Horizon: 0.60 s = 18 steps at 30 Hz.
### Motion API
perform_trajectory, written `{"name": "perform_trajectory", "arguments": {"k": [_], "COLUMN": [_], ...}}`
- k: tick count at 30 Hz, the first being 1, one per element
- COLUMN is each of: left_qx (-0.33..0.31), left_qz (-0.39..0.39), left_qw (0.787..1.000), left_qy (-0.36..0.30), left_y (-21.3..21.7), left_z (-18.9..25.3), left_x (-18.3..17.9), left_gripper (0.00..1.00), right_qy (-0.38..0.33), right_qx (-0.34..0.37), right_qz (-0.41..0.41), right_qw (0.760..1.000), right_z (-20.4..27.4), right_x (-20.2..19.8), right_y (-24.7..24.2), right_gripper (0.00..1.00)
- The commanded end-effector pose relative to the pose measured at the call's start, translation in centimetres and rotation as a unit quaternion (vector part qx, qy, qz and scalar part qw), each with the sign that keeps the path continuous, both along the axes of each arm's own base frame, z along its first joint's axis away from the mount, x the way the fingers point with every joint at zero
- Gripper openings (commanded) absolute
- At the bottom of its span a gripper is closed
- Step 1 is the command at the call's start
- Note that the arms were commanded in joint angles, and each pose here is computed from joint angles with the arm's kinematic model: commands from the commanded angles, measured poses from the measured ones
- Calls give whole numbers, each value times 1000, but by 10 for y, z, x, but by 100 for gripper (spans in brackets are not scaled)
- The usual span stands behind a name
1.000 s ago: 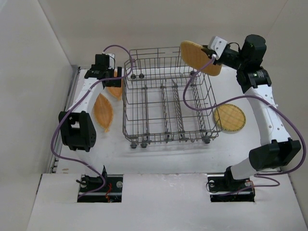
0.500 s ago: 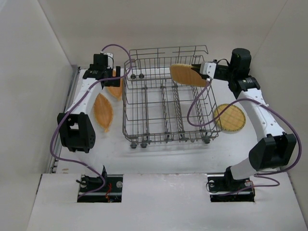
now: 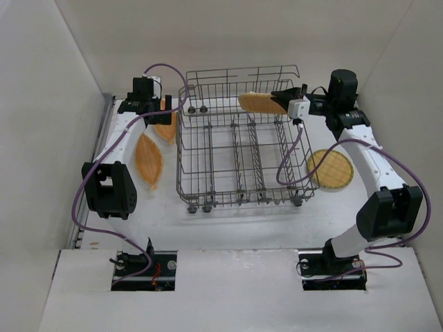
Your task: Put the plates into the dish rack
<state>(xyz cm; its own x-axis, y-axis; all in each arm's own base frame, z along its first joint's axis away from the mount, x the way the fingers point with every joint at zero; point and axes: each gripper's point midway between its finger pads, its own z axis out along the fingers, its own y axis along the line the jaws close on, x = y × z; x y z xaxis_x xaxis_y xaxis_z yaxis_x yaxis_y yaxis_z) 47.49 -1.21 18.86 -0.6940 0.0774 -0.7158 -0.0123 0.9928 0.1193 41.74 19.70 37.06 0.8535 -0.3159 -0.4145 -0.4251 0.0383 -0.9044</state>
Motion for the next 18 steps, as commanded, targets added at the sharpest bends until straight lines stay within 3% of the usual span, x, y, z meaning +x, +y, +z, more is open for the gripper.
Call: {"name": "perform_trajectory", "arguments": {"k": [1, 18], "left_qx": [-4, -3], "left_qz": [13, 17], "left_qw": [1000, 1000], "left_qy": [-25, -24], "left_y": [5, 7], "left_z": [22, 22], "left_x": [-1, -5], "left_gripper": [100, 100], "right_qy": [-122, -145], "right_qx": [8, 27], "right_qz": [60, 109], "right_qw": [991, 983], "right_z": [43, 31], "right_x": [-20, -8], "right_y": [8, 2], "right_gripper": [0, 0]}}
